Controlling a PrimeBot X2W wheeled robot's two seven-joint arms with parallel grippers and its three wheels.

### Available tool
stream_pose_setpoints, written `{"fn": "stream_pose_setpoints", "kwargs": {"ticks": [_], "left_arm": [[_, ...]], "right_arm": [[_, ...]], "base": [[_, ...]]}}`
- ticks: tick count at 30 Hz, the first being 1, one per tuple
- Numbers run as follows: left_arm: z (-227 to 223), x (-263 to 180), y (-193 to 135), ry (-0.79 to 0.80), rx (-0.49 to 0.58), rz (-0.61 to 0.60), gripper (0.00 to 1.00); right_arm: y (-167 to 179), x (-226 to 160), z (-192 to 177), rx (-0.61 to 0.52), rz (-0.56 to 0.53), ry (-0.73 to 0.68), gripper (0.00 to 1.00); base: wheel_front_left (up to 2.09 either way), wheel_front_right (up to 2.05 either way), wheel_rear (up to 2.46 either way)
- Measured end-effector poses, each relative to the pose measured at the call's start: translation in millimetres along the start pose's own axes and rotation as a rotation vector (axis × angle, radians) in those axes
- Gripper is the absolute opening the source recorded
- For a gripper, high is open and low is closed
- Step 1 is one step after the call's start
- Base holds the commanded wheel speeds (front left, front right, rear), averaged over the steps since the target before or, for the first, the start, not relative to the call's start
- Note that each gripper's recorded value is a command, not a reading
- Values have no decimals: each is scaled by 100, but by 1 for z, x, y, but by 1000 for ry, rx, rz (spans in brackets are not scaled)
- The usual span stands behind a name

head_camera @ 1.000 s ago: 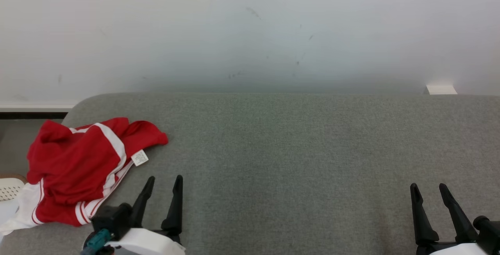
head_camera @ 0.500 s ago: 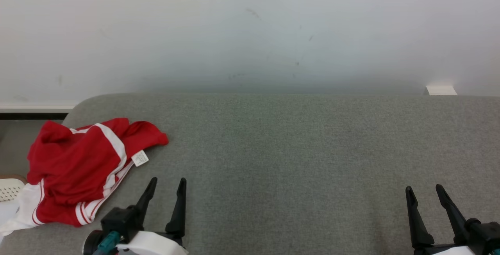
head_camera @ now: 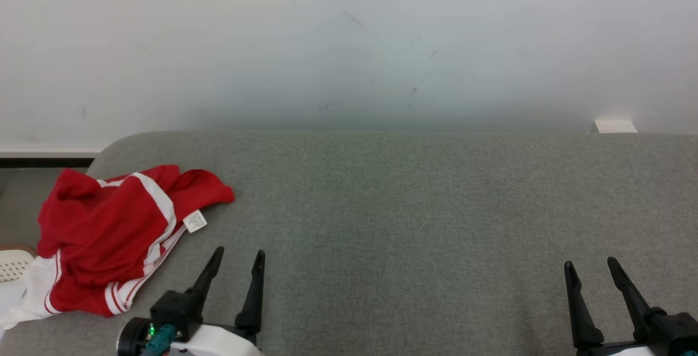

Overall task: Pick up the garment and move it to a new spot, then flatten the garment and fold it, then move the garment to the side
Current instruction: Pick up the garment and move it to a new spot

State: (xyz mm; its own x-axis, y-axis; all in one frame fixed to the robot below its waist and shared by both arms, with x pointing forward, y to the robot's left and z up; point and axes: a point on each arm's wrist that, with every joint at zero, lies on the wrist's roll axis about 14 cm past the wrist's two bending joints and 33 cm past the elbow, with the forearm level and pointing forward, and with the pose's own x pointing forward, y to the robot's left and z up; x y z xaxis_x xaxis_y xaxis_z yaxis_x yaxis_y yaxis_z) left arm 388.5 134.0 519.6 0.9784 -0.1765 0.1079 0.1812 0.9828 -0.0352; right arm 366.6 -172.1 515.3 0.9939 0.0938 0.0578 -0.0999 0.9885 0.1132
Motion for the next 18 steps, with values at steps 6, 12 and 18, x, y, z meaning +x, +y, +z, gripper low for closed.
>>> {"fn": "stream_pose_setpoints", "kwargs": {"ticks": [6,12,18], "left_arm": [[-2,0,2,5,-2,5,100],[-2,0,3,8,-3,10,100],[-2,-2,8,7,-2,28,100]], "right_arm": [[-1,-1,0,7,-8,-1,100],[-2,-1,0,13,-13,-4,100],[-1,1,0,14,-10,-6,100]], "base": [[0,0,0],[0,0,0],[0,0,0]]}}
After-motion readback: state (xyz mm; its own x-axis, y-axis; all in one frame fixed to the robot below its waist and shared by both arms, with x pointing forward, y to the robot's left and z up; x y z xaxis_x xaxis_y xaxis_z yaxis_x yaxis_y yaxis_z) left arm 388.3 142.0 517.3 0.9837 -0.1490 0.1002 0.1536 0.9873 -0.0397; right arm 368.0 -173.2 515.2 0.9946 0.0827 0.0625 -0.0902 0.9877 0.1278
